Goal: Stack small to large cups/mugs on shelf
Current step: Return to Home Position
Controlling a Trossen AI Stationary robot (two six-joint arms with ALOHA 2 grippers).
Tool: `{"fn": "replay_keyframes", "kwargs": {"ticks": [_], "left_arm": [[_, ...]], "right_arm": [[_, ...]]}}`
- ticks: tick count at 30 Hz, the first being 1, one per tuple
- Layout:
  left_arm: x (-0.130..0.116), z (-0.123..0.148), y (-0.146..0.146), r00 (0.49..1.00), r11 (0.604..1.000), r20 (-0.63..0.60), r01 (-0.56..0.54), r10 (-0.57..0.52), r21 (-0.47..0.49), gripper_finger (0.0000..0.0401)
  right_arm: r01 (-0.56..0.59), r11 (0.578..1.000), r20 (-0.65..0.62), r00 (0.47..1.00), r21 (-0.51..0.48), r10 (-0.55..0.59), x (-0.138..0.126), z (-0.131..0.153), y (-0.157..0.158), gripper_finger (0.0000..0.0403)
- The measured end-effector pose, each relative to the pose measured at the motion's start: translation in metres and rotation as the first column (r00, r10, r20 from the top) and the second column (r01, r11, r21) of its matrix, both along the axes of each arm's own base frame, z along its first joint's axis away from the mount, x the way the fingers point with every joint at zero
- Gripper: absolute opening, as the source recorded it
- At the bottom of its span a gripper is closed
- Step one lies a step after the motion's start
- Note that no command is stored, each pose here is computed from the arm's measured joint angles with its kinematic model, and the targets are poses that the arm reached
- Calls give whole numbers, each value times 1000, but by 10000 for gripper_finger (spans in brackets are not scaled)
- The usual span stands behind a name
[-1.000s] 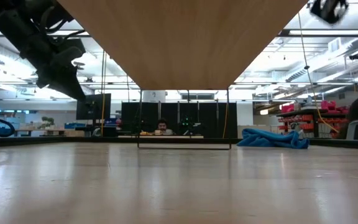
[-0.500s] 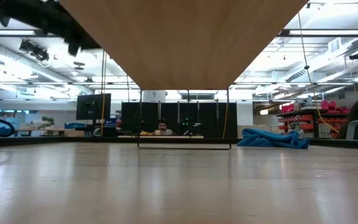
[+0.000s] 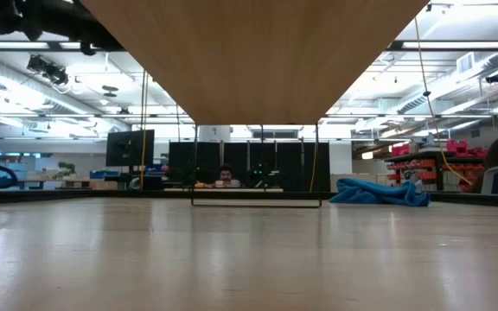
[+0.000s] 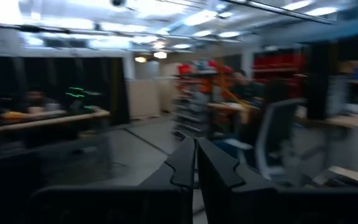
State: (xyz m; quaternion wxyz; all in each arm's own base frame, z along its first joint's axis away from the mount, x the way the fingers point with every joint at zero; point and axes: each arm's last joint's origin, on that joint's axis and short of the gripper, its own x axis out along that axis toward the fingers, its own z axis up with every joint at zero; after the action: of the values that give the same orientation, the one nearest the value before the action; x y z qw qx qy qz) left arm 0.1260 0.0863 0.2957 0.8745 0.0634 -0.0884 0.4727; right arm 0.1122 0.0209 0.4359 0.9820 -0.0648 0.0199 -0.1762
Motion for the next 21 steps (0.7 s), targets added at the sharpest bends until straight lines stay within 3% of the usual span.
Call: {"fn": "replay_keyframes", "kwargs": {"ticks": [4, 7, 13, 21], "left_arm": [[-13, 2, 19, 996, 997, 50, -76, 75, 6, 30], [-22, 4, 31, 983, 987, 95, -159, 156, 16, 35], [-32, 5, 48, 961, 965, 115, -258, 251, 47, 32], [-28, 0, 57, 968, 967, 56, -249, 245, 58, 23]], "right_arm": [[131, 986, 107, 987, -106, -120, -9, 16, -19, 9], [291, 946, 170, 949, -142, -266, -16, 24, -34, 9], [559, 822, 190, 823, -107, -535, -27, 22, -62, 9], [691, 722, 211, 711, -35, -671, -39, 6, -93, 9]]}}
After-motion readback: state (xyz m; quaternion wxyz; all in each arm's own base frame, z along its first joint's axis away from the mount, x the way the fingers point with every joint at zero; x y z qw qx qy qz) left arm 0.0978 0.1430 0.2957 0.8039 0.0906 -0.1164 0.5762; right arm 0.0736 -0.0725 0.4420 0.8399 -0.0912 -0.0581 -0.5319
